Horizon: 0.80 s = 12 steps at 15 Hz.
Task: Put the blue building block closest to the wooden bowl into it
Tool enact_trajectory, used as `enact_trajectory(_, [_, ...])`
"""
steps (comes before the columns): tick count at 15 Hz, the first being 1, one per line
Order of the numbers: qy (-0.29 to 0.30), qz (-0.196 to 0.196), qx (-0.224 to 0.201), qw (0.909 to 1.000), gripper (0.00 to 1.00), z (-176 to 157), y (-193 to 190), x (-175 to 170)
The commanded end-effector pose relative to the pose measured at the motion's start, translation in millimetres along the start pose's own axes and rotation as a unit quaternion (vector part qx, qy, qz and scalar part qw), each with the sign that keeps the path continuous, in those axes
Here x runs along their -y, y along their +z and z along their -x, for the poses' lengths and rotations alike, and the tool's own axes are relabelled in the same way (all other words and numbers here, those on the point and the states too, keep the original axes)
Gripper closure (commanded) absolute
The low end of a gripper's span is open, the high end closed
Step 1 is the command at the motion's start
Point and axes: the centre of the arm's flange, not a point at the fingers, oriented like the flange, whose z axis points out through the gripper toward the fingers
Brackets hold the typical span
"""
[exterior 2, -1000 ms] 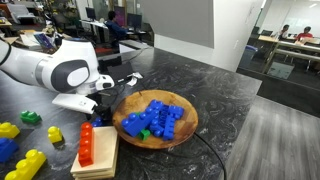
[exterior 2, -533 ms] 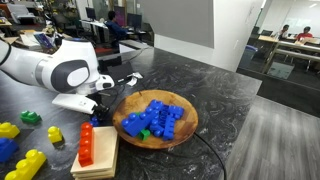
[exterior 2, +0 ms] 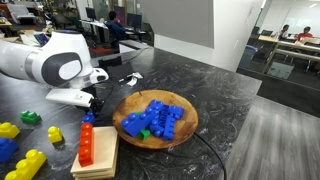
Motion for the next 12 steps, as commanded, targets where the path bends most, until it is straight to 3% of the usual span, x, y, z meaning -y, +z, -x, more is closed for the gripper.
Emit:
enact_trajectory(1, [-0.039, 0.001, -0.023, 0.9990, 0.90, 7, -22, 11])
enact_trajectory(9, [-0.030, 0.050, -0.097, 0.9935, 0.90, 1, -74, 4])
enact_trajectory(12, [0.014, 0.078, -0.149, 0.9857, 0.90, -1, -91, -21])
